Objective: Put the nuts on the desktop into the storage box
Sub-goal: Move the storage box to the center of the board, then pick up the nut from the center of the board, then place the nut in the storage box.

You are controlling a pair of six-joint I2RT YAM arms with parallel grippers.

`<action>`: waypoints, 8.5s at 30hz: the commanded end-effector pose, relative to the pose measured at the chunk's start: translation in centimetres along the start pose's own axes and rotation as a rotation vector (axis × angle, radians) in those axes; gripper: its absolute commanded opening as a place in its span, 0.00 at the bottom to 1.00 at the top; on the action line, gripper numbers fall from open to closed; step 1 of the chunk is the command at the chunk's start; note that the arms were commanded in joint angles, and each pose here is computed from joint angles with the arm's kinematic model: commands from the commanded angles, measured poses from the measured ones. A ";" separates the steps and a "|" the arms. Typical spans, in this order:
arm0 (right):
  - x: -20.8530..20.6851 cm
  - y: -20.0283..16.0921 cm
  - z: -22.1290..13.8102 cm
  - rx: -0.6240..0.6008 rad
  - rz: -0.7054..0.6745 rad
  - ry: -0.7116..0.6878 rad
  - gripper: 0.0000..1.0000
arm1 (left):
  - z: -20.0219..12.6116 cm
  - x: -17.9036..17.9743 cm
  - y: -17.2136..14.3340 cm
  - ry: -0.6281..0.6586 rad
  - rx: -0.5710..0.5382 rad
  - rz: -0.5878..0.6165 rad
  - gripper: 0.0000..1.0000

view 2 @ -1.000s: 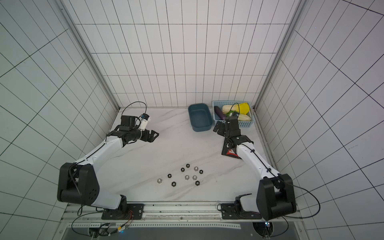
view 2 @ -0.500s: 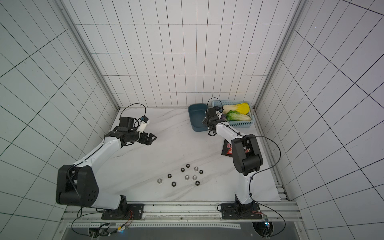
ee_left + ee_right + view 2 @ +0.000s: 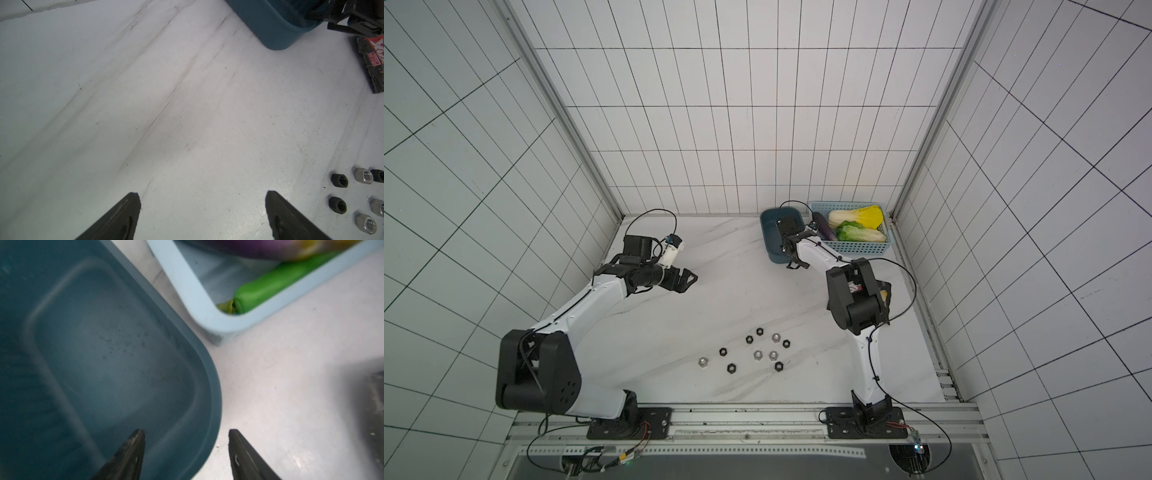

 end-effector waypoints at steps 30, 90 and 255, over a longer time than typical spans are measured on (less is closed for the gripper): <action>0.3 -9.2 -6.9 0.286 -0.671 0.420 0.15 | -0.2 -0.3 -0.2 0.003 -0.005 0.030 0.98; -18.0 -18.7 -16.5 0.513 -0.821 0.177 0.59 | 1.3 -13.2 1.1 -0.471 0.038 0.392 0.98; -4.5 -14.3 -25.0 -0.009 -0.655 0.863 0.79 | 19.5 -3.4 5.7 0.033 0.302 0.026 0.17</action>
Point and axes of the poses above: each gripper's point midway between its finger pads, its own z axis out along the fingers, its own x axis along the line the jaws close on, y = z × x, the point moved 3 cm from there along -z, back along the fingers, and after that the axes turned 13 degrees about z, right-handed, at the moved point
